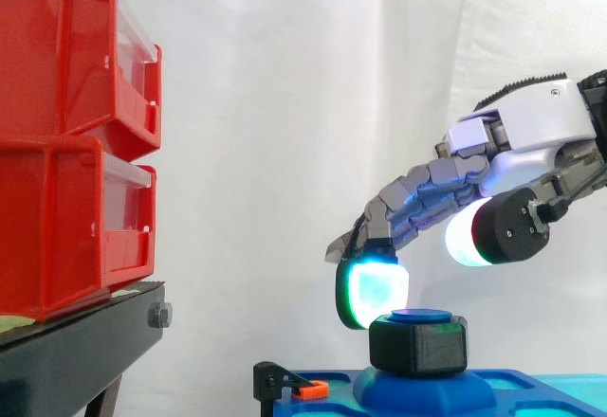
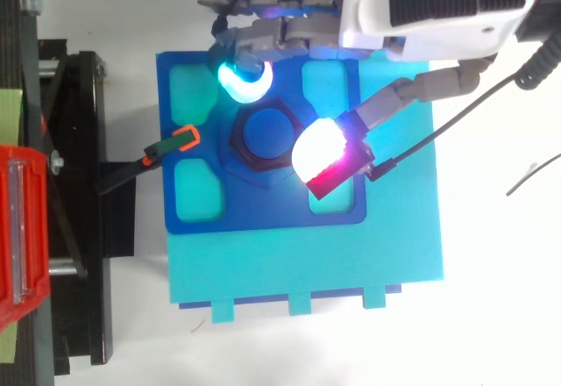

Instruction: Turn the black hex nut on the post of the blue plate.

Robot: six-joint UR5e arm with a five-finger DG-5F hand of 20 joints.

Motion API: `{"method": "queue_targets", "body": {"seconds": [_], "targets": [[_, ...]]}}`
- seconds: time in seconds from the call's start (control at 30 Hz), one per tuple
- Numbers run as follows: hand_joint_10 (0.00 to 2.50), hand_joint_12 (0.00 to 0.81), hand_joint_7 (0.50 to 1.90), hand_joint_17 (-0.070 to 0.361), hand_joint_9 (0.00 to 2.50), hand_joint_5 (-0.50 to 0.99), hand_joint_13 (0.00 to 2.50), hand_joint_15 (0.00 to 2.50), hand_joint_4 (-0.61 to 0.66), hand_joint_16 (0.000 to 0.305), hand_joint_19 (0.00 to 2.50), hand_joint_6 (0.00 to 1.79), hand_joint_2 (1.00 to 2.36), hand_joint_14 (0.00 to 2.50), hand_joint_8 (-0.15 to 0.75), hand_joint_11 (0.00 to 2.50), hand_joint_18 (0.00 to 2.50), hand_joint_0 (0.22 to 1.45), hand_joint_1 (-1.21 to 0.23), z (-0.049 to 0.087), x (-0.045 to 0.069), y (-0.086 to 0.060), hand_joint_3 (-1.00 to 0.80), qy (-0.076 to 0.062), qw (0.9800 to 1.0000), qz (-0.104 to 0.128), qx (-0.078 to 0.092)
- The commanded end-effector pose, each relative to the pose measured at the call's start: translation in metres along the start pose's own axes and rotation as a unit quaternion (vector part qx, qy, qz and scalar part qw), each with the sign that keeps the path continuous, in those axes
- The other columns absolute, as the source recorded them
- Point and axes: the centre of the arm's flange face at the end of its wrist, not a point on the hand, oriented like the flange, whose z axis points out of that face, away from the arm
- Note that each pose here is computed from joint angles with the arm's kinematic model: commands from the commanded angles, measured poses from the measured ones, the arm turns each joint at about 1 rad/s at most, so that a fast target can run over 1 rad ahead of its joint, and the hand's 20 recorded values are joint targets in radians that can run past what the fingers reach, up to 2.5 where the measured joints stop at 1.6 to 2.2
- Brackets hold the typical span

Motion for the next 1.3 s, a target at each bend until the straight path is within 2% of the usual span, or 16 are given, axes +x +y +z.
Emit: {"method": "queue_targets", "body": {"seconds": [0.0,0.13,0.3,0.43,0.5,0.6,0.67,0.73,0.97,1.27], "targets": [[0.0,0.352,0.96,0.127,0.27,-0.21,0.26,0.05,0.19,0.057,0.1,0.5,1.0,0.0,0.244,0.0,0.09,0.49,-0.33,0.003,-0.011,0.007,-0.5,-0.01,0.9999,-0.002,-0.003],[0.0,0.352,0.96,0.127,0.27,-0.21,0.26,0.05,0.19,0.056,0.1,0.5,1.0,0.0,0.244,0.0,0.09,0.49,-0.33,0.007,-0.02,0.015,-0.5,-0.02,0.9998,-0.003,-0.008],[0.0,0.352,0.96,0.127,0.27,-0.21,0.26,0.05,0.19,0.056,0.11,0.5,1.0,0.0,0.243,0.0,0.09,0.49,-0.33,0.011,-0.019,0.023,-0.5,-0.025,0.9997,-0.004,-0.002],[0.0,0.352,0.96,0.127,0.27,-0.21,0.26,0.05,0.19,0.057,0.1,0.5,1.0,0.0,0.243,0.0,0.09,0.49,-0.33,0.021,-0.013,0.039,-0.5,-0.03,0.9995,-0.007,0.002],[0.0,0.353,0.95,0.128,0.27,-0.21,0.26,0.05,0.2,0.057,0.1,0.5,1.0,0.0,0.243,0.0,0.08,0.49,-0.33,0.027,-0.006,0.046,-0.5,-0.029,0.9995,-0.008,0.006],[0.0,0.353,0.95,0.128,0.27,-0.21,0.26,0.05,0.2,0.057,0.11,0.5,1.0,0.0,0.243,0.0,0.08,0.49,-0.33,0.032,-0.003,0.061,-0.5,-0.034,0.9994,-0.009,0.003],[0.0,0.354,0.95,0.128,0.27,-0.2,0.26,0.05,0.2,0.057,0.11,0.5,1.0,0.0,0.243,0.0,0.08,0.49,-0.33,0.033,-0.003,0.064,-0.5,-0.035,0.9993,-0.009,0.003],[0.0,0.354,0.95,0.128,0.27,-0.2,0.26,0.05,0.19,0.057,0.11,0.5,1.0,0.0,0.242,0.0,0.08,0.49,-0.33,0.035,-0.001,0.07,-0.5,-0.034,0.9993,-0.01,0.008],[0.0,0.354,0.96,0.128,0.27,-0.2,0.26,0.05,0.2,0.057,0.11,0.5,1.0,0.0,0.243,0.0,0.08,0.49,-0.33,0.036,0.001,0.077,-0.5,-0.032,0.9994,-0.01,0.006],[0.0,0.355,0.96,0.128,0.27,-0.2,0.26,0.05,0.2,0.057,0.1,0.5,1.0,0.0,0.242,0.0,0.09,0.49,-0.33,0.032,0.005,0.073,-0.5,-0.015,0.9997,-0.013,0.013]]}}
